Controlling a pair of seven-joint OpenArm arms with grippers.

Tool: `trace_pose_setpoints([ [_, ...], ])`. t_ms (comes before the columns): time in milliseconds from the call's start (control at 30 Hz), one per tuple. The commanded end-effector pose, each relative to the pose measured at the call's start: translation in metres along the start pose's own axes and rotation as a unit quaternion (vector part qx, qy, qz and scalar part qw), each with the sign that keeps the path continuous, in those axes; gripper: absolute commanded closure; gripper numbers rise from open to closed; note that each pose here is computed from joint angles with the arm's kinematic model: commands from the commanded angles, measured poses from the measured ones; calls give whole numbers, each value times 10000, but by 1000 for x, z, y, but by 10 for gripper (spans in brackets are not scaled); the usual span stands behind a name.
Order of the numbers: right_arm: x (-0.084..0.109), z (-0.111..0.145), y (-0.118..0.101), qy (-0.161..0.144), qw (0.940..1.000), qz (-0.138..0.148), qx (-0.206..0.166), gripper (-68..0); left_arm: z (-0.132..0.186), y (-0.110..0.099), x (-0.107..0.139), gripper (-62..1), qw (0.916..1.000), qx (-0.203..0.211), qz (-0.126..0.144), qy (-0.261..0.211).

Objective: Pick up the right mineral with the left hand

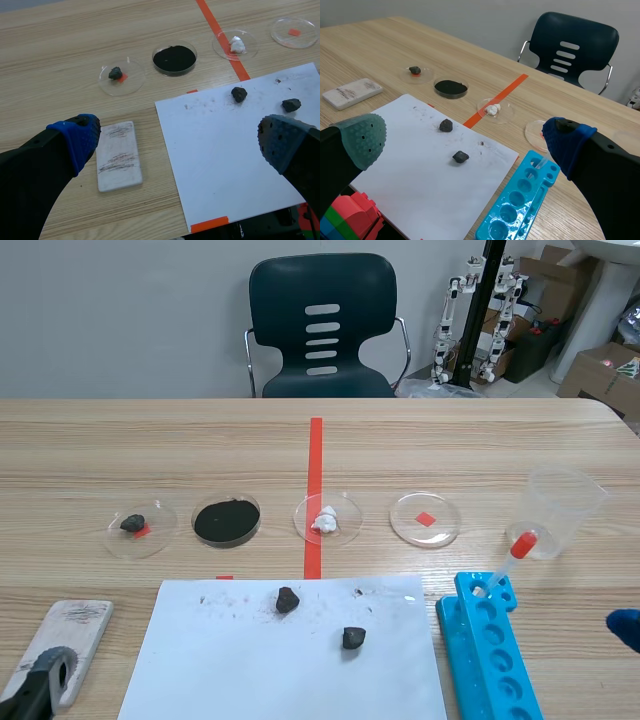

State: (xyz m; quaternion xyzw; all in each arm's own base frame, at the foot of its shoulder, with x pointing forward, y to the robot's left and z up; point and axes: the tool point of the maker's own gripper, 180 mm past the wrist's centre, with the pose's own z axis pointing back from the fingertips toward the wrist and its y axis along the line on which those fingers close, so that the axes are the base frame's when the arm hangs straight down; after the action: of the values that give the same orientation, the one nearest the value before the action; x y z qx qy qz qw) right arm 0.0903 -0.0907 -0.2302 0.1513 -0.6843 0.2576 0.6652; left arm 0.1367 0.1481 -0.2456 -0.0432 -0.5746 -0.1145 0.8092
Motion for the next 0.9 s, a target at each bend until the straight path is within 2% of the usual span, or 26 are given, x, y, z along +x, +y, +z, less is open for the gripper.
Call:
trace_pose_setpoints([
  [0, 10, -4, -2, -203, 9998, 24, -1, -679, -1, -2, 6, -623, 9999, -41, 27, -132],
  [633, 10, -4, -2, -203, 9998, 24, -1, -679, -1, -2, 6, -623, 9999, -40, 28, -138],
  [867, 10, -4, -2, -203, 9998, 24, -1, -679, -18, -11, 20, -623, 9987, -230, 112, -442],
])
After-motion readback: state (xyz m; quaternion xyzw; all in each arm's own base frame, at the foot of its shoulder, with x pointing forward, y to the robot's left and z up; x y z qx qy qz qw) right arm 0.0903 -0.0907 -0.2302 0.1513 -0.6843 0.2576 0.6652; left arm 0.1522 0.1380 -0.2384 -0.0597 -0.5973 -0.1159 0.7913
